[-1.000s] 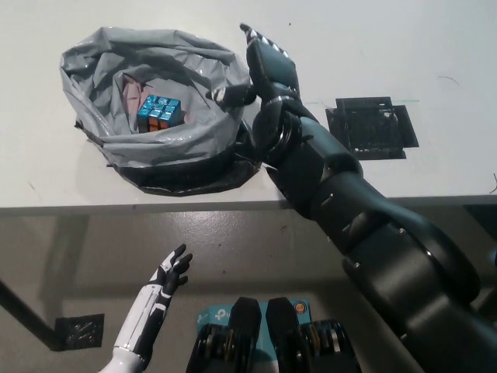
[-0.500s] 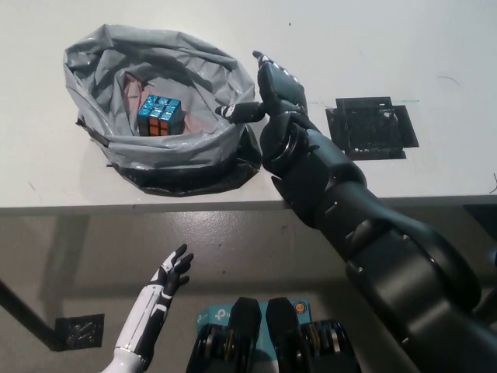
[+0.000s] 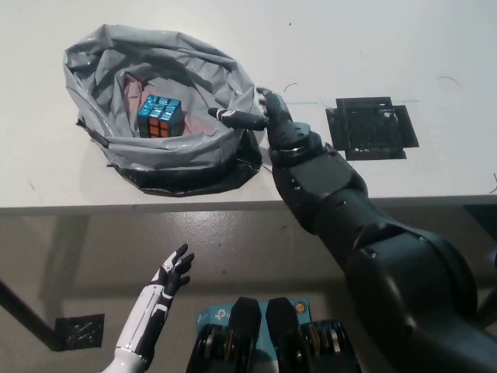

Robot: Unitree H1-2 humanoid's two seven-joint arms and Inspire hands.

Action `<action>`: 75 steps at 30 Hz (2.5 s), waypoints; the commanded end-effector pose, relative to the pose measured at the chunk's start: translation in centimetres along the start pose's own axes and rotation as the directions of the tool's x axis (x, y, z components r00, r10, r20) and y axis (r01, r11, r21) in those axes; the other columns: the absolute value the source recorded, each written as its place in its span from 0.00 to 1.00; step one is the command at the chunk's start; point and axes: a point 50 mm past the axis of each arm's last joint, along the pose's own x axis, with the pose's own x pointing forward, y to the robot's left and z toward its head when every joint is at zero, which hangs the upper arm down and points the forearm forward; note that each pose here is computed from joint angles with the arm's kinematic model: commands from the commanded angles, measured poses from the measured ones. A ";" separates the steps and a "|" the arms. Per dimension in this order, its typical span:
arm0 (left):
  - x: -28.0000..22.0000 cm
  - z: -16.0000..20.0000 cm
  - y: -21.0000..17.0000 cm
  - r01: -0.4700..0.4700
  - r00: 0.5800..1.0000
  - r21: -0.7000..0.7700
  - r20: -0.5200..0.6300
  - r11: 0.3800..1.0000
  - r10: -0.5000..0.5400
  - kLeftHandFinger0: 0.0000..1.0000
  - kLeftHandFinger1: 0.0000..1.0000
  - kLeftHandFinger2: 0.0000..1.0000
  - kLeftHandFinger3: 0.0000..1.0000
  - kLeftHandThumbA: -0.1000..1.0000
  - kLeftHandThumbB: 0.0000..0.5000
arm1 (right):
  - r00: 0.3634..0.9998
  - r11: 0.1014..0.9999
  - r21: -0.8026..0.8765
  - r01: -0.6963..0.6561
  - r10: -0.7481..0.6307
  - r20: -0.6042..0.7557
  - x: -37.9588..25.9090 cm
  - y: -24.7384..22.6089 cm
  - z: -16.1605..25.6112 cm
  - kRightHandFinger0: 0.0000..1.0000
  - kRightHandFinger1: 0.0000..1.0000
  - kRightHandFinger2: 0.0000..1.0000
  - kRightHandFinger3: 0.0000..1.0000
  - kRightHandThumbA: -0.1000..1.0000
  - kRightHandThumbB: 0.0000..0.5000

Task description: Use the right hand to pick up a rubix's cube and place it into a plastic bag and lift the bag

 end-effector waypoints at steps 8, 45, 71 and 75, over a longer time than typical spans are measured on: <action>0.5 1.6 -0.1 0.026 0.997 0.012 0.069 1.000 -0.026 1.00 1.00 1.00 1.00 1.00 0.12 | 0.954 0.822 0.534 -0.200 0.287 -0.086 -0.1 -0.1 1.4 0.00 0.10 0.43 0.94 0.62 0.47; 1.3 1.4 0.0 0.034 0.995 0.056 0.094 0.998 -0.039 1.00 1.00 1.00 1.00 1.00 0.07 | 0.963 0.861 0.450 -0.238 0.148 0.227 -3.8 0.9 16.3 0.00 0.24 0.71 1.00 0.00 0.29; 0.7 0.5 -0.6 0.024 0.996 0.027 0.084 0.999 -0.026 1.00 1.00 1.00 1.00 1.00 0.11 | 0.863 0.691 0.556 -0.462 0.206 0.461 -10.9 0.5 28.3 0.00 0.12 0.71 1.00 0.00 0.21; 0.7 0.5 -0.7 0.025 0.996 0.026 0.085 0.999 -0.027 1.00 1.00 1.00 1.00 1.00 0.09 | 0.807 0.595 0.581 -0.555 0.217 0.549 -13.3 -1.5 31.8 0.00 0.09 0.70 1.00 0.00 0.15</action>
